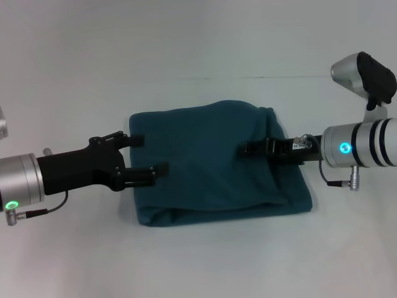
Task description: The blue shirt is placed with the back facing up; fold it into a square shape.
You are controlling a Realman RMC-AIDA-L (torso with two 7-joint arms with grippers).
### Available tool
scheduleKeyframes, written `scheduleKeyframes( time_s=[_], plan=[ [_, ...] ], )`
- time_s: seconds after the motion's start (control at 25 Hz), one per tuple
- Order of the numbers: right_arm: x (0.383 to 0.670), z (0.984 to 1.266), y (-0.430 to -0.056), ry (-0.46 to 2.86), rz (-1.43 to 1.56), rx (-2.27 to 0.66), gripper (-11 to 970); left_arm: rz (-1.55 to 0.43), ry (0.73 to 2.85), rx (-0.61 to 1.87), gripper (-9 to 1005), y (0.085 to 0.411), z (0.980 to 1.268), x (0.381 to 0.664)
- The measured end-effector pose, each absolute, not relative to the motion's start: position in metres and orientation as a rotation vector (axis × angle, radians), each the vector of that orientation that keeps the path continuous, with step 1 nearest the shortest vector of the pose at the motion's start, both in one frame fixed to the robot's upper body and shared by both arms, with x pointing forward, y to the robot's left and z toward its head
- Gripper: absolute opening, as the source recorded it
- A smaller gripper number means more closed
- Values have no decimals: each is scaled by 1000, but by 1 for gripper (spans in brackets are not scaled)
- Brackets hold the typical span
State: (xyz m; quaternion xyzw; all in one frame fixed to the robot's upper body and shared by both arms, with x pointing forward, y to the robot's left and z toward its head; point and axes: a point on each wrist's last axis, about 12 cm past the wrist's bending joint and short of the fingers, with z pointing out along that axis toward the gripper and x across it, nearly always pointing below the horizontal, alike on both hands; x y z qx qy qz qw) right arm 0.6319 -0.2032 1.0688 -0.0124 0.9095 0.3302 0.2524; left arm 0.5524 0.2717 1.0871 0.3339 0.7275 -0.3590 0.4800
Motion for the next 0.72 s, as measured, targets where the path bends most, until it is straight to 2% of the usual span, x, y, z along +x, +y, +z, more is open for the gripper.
scheduleKeyframes(
  time_s=[0.72],
  plan=[
    [633,1068,-197,2450,897,-20,679,-866,1775,813,947,271,1088,555]
  ],
)
